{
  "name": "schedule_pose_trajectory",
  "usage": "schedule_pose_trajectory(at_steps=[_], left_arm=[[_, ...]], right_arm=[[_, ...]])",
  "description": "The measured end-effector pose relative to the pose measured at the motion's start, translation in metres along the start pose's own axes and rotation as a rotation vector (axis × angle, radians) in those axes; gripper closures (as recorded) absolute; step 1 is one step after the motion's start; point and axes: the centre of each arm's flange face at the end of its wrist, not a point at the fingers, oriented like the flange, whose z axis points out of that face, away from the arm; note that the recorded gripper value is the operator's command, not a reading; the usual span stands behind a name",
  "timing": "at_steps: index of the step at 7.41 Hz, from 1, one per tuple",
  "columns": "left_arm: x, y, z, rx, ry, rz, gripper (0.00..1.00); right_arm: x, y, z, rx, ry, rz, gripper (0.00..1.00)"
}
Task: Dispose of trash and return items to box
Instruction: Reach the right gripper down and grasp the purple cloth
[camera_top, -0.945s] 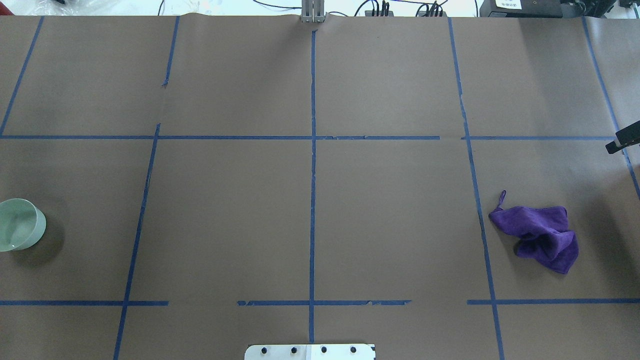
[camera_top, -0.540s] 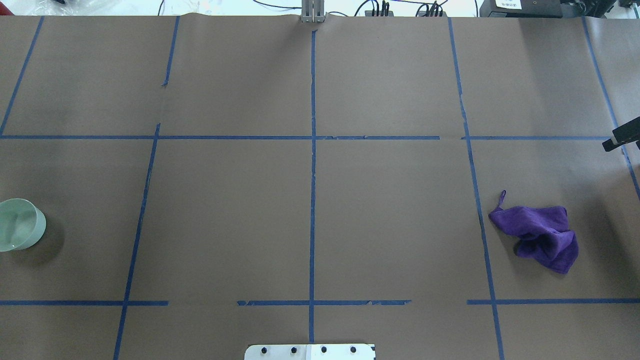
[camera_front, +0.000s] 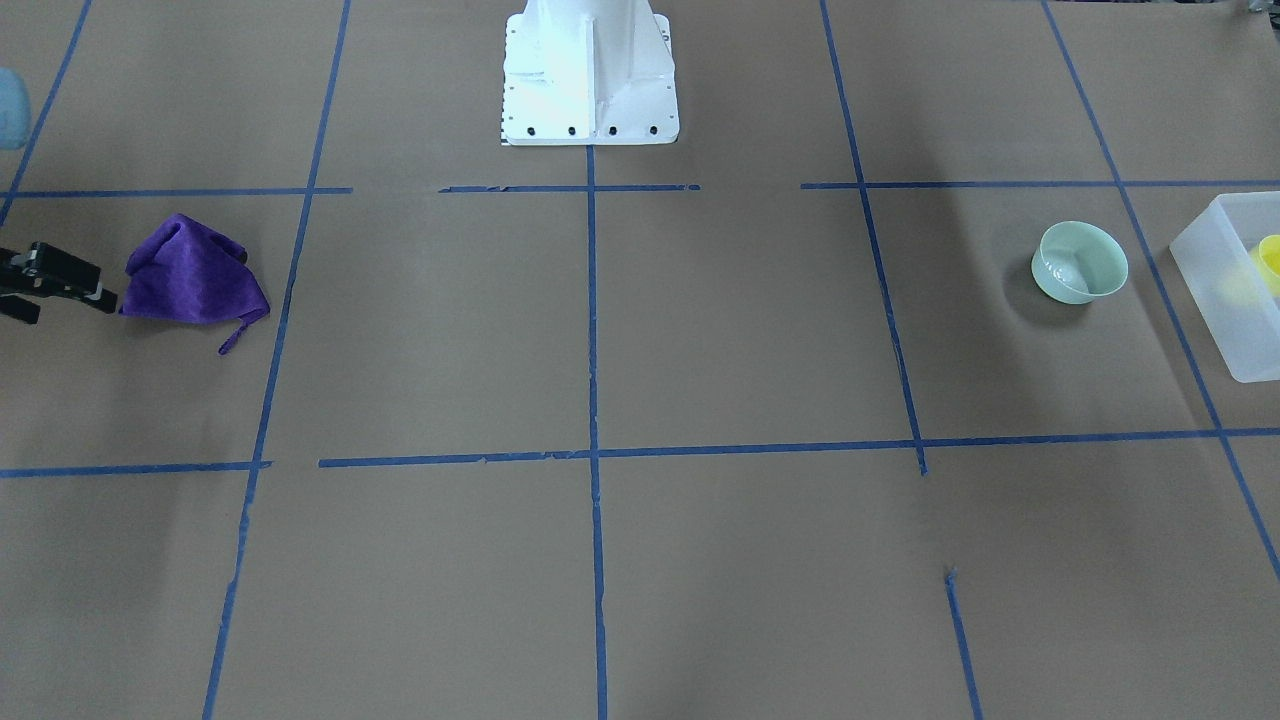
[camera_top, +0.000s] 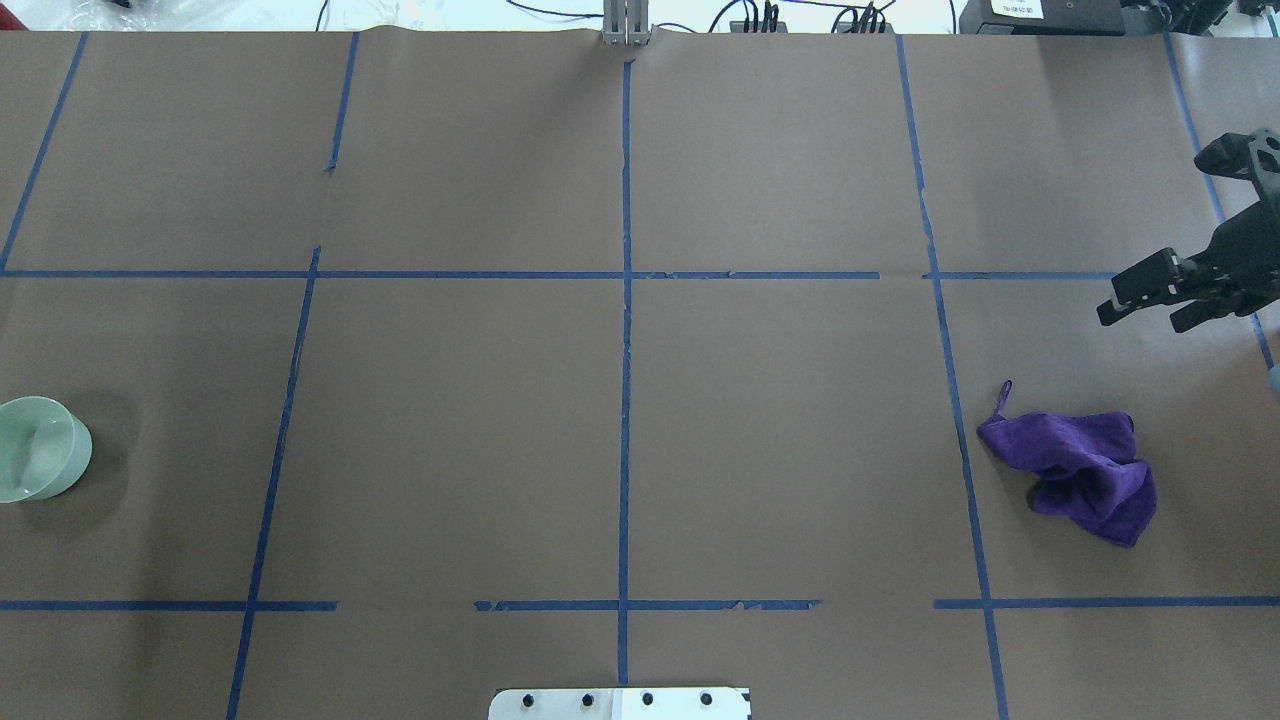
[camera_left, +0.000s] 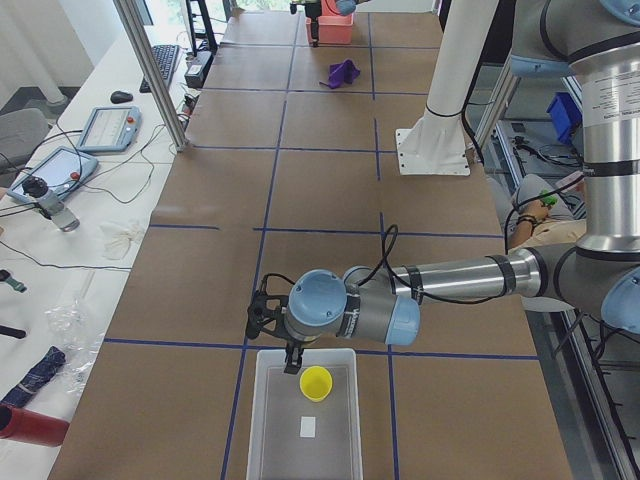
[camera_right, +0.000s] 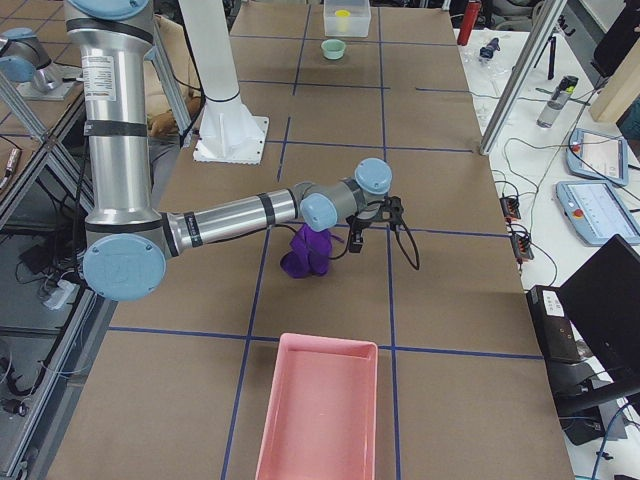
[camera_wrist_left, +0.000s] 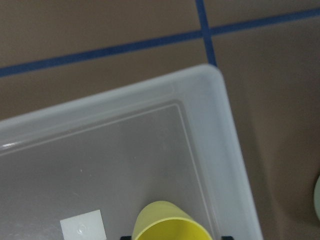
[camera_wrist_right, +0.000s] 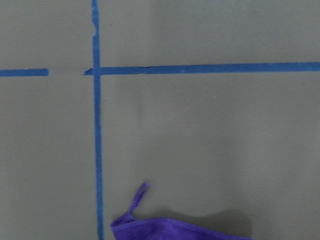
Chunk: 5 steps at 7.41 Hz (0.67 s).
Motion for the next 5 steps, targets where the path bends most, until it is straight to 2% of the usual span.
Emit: schedule_pose_trajectory(at_steps=[1,3,4,5], left_arm=[[0.023,-0.001,-0.004,0.007,0.008,0.004,0.0],[0.06,-0.007,0.001,-0.006,0.024,0.042,0.0],[0.07,-0.008,0.005,-0.011,0.031,0.056,0.0],[0.075,-0.008,0.008,-0.013,0.037,0.054,0.0]], right_arm=[[-0.026,0.025,0.013,-0.018,0.018,-0.021,0.0],[-0.061,0.072,0.056,-0.03,0.127,-0.135,0.0],[-0.065,0.089,0.066,-0.034,0.161,-0.175,0.0],[-0.063,0.104,0.074,-0.043,0.194,-0.217,0.04]])
